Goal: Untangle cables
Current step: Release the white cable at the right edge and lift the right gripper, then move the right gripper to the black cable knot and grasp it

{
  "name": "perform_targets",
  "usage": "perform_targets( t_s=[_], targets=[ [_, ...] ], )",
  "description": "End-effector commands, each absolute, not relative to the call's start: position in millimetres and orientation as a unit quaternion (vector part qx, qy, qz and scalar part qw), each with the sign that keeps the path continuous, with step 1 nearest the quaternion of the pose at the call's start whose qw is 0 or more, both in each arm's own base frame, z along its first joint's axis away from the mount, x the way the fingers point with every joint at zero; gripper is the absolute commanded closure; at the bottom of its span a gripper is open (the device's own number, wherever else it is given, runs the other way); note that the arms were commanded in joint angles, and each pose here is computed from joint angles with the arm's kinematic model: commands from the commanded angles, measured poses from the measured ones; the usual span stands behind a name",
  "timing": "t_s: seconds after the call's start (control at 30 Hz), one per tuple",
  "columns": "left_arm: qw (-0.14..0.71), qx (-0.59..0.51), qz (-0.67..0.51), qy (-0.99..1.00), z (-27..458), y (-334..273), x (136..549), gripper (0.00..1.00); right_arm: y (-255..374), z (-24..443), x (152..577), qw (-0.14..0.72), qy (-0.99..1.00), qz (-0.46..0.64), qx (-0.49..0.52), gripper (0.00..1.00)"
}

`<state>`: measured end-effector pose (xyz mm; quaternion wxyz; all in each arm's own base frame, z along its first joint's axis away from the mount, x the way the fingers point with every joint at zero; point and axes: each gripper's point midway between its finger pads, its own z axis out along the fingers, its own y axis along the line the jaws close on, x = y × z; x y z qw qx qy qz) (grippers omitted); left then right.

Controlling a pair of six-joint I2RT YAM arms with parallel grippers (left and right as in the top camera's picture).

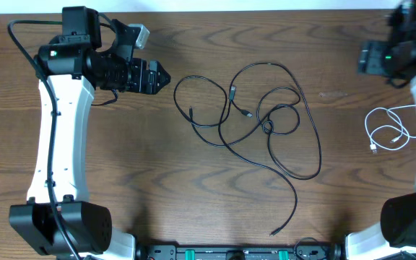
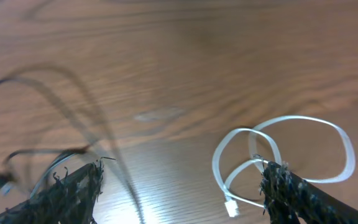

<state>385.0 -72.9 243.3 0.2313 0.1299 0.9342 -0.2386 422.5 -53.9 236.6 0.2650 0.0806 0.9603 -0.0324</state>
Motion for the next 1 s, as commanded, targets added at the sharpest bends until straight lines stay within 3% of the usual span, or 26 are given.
perform_targets(
  t_s=[0.0, 0.3, 0.97],
  targets=[
    [0.23, 0.143, -0.24, 0.932, 242.8, -75.5, 384.3, 0.17, -27.1, 231.7, 423.4, 0.257, 0.965, -0.036, 0.038, 0.19],
    [0.23, 0.143, -0.24, 0.932, 242.7, -75.5, 384.2, 0.18, 14.6, 224.4, 424.0, 0.248, 0.968, -0.029, -0.009, 0.19],
    [0.231, 0.144, -0.24, 0.932, 242.8, -75.3, 384.3, 0.17, 76.1, 127.9, 422.2, 0.12, 0.988, -0.05, -0.081, 0.19]
  ],
)
